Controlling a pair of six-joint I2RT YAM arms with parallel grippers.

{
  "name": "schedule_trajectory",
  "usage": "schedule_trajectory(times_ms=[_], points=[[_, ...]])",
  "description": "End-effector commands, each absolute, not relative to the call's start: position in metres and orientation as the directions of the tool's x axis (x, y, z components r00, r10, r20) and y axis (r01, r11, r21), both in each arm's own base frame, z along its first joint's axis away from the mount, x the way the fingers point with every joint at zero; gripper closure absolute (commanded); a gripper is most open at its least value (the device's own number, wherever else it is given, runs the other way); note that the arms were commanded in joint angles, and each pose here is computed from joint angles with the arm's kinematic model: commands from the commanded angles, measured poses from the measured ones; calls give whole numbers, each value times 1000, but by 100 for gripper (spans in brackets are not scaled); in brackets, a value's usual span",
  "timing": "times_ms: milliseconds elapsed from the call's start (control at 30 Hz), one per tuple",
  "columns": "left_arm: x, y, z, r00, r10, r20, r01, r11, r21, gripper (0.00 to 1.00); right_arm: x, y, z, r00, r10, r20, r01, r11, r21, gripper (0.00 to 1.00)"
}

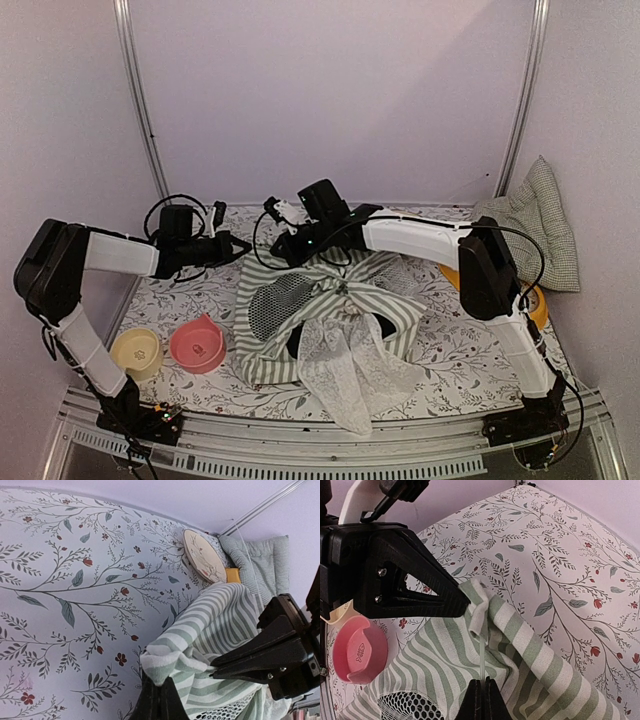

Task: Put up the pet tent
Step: Insert the tent pole into the pole socket of the pet tent.

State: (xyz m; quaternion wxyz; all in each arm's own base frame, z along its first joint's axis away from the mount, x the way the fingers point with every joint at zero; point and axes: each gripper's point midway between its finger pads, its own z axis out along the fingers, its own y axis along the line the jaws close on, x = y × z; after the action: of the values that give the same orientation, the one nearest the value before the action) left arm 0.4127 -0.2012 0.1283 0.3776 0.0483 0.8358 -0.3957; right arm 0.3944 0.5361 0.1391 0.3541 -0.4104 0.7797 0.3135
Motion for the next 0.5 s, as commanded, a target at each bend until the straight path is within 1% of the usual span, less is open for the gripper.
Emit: schedule_trajectory(times_ms=[0,133,300,333,400,467], points=[[416,-205,156,-648,-189,-737,465,669,-580,100,389,526,114,-459,-471,-753,-847,488,210,100],[408,-211,166,-624,-184,-759,515,634,-577,100,399,519,119,-474,-447,-759,-834,504,224,100],[406,-214,157,-648,-172,-742,514,621,-592,100,383,535,146,-418,-424,-803,-875,424,232,100],[406,-215,154,-654,-167,-737,513,619,-595,100,378,539,151,-380,-435,-816,-896,393,208,100],[407,-216,150,-662,-160,-732,509,620,-596,100,370,545,158,-355,-432,-829,-911,359,203,100],[407,-218,148,-665,-155,-731,512,618,-597,100,369,547,160,-345,-431,-834,-914,356,194,100]])
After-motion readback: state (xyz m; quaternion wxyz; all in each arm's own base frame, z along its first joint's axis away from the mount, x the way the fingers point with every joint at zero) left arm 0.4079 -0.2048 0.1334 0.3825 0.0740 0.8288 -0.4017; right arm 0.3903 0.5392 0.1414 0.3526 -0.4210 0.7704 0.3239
